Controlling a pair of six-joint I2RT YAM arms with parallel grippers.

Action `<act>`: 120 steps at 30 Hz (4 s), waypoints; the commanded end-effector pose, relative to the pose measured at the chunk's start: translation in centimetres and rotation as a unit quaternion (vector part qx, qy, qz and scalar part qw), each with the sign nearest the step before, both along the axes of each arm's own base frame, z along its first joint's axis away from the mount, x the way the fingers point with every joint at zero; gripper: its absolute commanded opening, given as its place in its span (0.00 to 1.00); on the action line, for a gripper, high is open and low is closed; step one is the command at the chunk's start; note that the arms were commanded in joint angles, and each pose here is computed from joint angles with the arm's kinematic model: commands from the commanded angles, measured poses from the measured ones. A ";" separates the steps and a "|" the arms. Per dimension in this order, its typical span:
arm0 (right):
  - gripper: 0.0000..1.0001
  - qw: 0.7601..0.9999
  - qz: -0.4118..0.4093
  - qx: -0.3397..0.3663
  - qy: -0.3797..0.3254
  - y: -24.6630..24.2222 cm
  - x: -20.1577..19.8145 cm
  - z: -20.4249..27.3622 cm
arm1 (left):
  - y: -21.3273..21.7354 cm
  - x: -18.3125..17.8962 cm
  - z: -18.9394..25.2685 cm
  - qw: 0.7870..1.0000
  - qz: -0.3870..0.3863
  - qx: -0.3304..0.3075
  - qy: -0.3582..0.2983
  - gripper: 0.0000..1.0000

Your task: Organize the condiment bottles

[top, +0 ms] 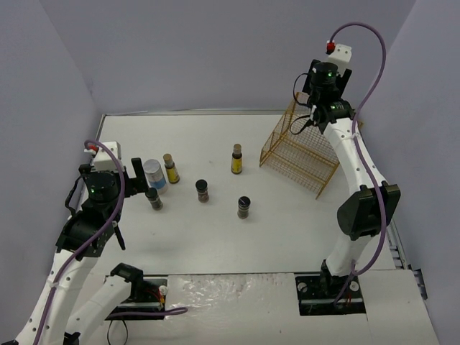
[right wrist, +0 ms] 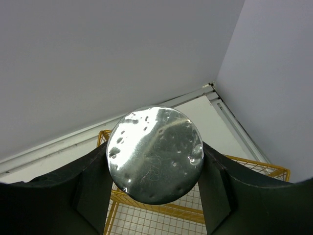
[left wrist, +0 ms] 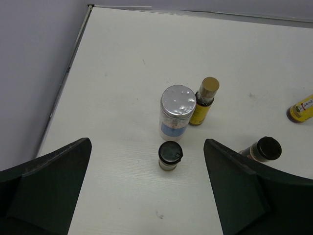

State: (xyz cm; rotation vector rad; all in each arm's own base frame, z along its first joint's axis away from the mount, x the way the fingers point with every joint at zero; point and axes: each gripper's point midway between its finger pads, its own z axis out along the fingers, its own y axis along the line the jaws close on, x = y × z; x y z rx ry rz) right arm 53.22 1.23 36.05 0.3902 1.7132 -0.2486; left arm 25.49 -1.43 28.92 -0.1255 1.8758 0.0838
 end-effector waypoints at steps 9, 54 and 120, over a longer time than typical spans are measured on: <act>0.00 0.999 -0.021 0.026 -0.033 -0.9 2.3 -0.3 | -0.3 0.8 1.6 0.999 0.004 -0.013 -0.032 0.97; 0.71 0.993 -0.071 0.072 0.057 -1.9 3.5 -13.9 | -0.6 1.0 1.4 0.999 -0.002 -0.017 -0.028 0.97; 1.00 0.952 0.276 0.115 -0.056 5.4 -24.2 -2.7 | -0.3 9.2 -3.2 0.978 0.031 -0.021 0.205 0.01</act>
